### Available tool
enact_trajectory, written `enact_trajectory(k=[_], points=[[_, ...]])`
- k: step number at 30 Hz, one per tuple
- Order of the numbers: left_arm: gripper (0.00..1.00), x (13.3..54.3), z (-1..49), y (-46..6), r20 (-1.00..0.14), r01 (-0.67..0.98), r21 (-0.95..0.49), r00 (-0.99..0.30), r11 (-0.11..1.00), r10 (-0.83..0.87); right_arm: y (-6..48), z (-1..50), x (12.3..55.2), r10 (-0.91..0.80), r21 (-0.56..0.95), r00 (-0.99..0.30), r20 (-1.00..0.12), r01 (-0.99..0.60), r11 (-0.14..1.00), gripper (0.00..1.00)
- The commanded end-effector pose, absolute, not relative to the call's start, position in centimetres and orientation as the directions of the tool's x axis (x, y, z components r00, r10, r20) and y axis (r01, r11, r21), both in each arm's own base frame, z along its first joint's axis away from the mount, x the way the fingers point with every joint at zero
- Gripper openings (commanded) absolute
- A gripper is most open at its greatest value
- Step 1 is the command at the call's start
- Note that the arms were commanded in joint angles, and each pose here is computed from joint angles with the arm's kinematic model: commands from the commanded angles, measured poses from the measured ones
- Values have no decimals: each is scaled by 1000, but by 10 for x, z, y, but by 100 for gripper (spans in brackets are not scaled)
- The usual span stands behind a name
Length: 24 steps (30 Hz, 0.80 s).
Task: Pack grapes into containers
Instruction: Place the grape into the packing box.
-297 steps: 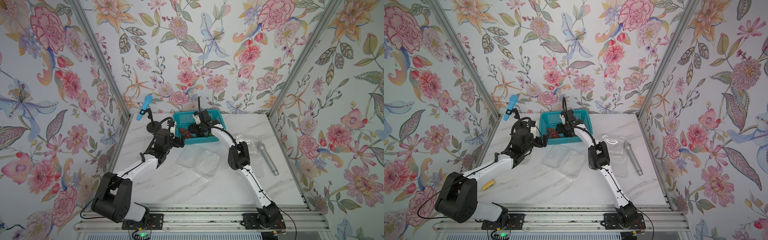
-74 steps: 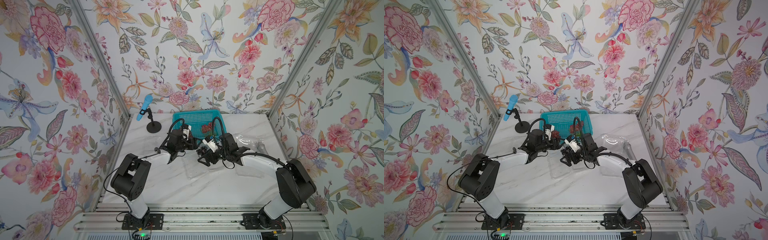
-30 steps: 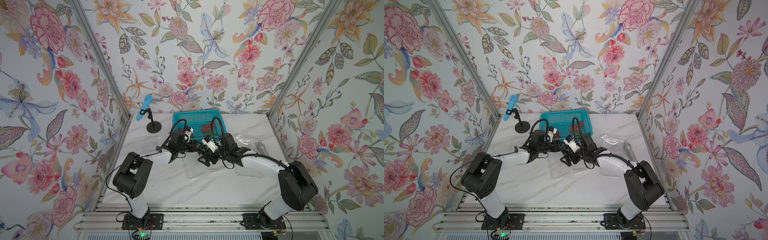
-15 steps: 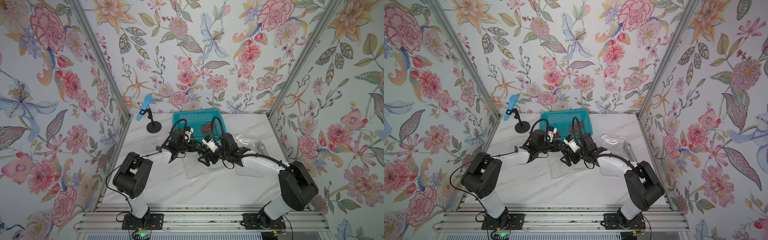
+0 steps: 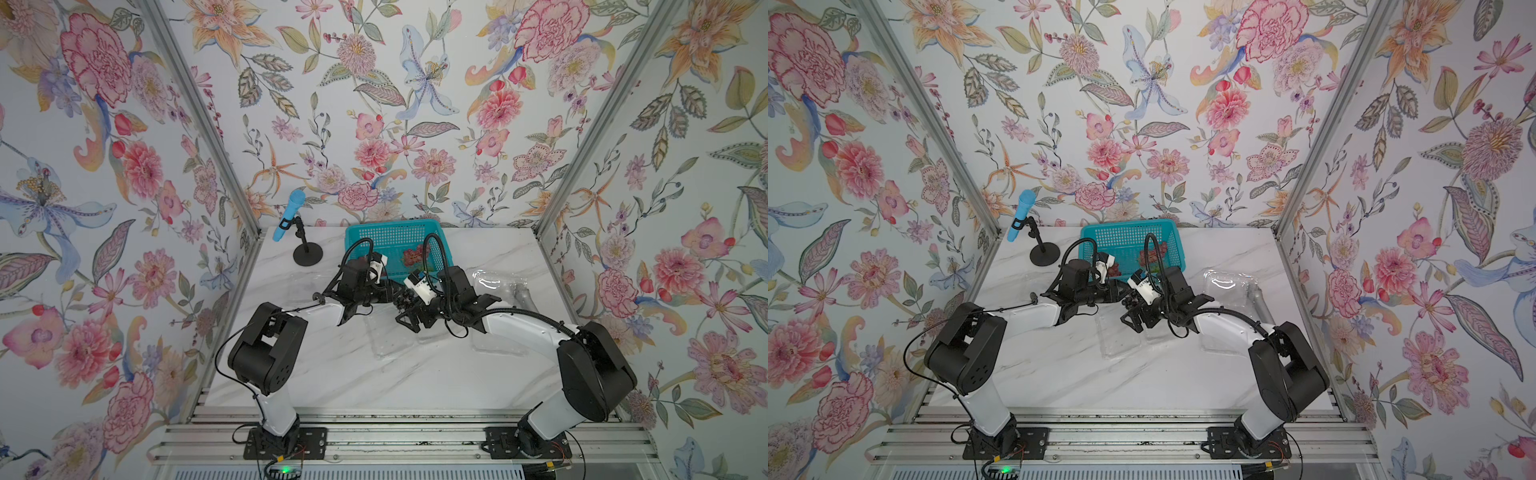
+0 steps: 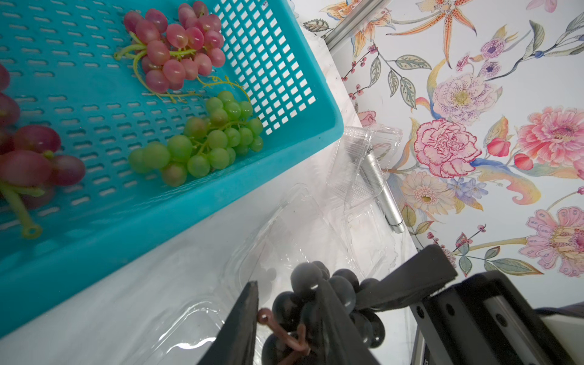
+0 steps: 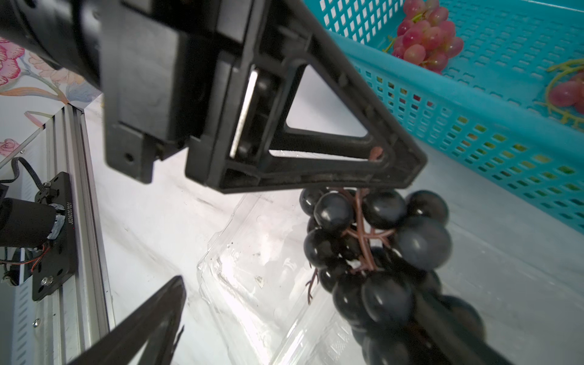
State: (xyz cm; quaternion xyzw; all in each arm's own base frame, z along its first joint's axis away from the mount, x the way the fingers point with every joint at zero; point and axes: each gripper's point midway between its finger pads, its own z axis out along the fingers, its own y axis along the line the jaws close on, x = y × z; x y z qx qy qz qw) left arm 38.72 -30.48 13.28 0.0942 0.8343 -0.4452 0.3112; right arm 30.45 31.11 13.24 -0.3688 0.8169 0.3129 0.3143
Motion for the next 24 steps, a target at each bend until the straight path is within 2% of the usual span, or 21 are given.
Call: enact_trajectory(k=[1,10,15,24], points=[[30,385,134,-311,-599,448,-695,-793,562,-110,313,146,306,-405,236,-480,-778,-822,519,100],[15,385,135,-311,-603,453,-689,-792,566,-100,310,143,311,-407,226,-486,-773,-811,539,100],[1,385,136,-311,-604,456,-688,-791,565,-96,308,141,314,-407,227,-496,-767,-803,551,100],[0,384,150,-306,-639,483,-671,-762,563,-109,294,140,333,-309,328,-602,-737,-718,614,100]])
